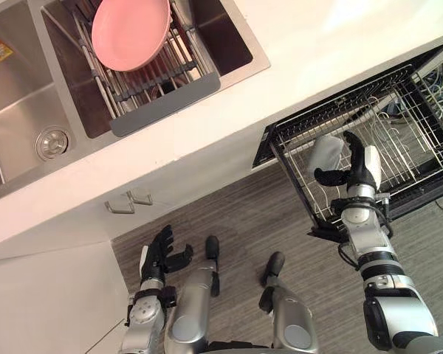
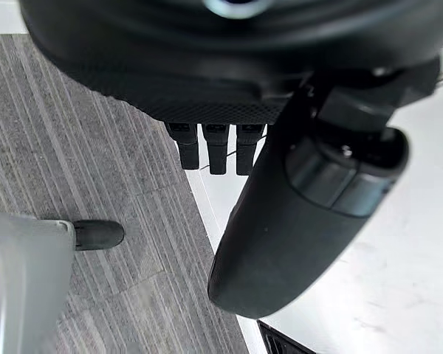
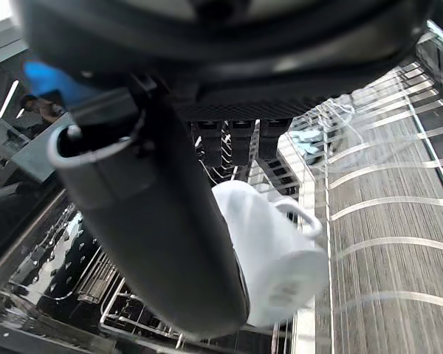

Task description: Walk over to the sink, pick up the cup, carry it to the dishwasher, place the cup inside the dishwasher, then close the dishwasher door

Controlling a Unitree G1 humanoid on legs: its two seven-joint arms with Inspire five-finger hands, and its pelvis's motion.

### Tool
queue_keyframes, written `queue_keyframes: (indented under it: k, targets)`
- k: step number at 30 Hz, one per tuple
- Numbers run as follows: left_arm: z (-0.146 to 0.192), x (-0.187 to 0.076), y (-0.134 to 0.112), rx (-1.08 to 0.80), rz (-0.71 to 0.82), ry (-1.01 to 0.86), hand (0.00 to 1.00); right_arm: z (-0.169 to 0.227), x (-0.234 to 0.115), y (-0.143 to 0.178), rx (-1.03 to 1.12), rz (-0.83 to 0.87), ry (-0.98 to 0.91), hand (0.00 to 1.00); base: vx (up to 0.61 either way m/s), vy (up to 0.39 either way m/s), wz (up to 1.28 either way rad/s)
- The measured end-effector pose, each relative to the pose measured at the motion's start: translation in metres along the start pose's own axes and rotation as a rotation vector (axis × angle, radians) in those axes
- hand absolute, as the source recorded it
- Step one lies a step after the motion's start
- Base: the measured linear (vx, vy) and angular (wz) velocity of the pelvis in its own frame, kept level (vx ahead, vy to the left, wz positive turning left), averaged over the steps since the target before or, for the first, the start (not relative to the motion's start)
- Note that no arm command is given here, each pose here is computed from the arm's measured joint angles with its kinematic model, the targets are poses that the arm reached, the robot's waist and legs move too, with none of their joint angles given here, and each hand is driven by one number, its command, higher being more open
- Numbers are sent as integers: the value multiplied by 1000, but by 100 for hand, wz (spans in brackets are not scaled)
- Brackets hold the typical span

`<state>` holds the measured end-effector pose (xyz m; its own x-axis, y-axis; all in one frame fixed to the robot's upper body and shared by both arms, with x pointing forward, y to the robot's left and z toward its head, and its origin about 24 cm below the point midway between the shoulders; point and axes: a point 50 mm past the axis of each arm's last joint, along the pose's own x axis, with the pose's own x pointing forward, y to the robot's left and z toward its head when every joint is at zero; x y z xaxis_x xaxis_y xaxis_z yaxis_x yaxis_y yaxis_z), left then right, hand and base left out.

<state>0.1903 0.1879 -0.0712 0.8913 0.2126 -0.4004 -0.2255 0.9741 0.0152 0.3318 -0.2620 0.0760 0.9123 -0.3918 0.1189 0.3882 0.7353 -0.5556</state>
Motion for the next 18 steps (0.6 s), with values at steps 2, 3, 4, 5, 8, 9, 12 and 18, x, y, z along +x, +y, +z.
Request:
queue_keyframes:
  k: [2,3,4,5,8,9,12,18]
  targets:
    - [-2,0,1,1,6,9,90,0,-8,1,27,6,-14,90,0,0,0]
    - [-3,0,2,1,8,12,90,0,-12,2,34,8,-24,90,0,0,0]
    - [-3,0,2,1,9,14,90,1,-19,2,46,7,-42,90,0,0,0]
    - [-3,0,2,1,10,14,90,1,-23,2,54,6,-52,90,32,-12,-2]
    - [-4,0,5,-2,19,17,90,6,-48,0,117,-15,-99,90,54,-18,0]
    - [-4,-1,6,-2,22,19,90,6,-53,0,128,-17,-103,90,88,-28,2]
    - [-11,-2,11,-2,44,50,90,0,-83,-2,193,-41,-89,90,105,-35,7]
    - [-24,-4,17,8,51,112,90,6,-119,-19,309,-73,-135,90,80,-35,45]
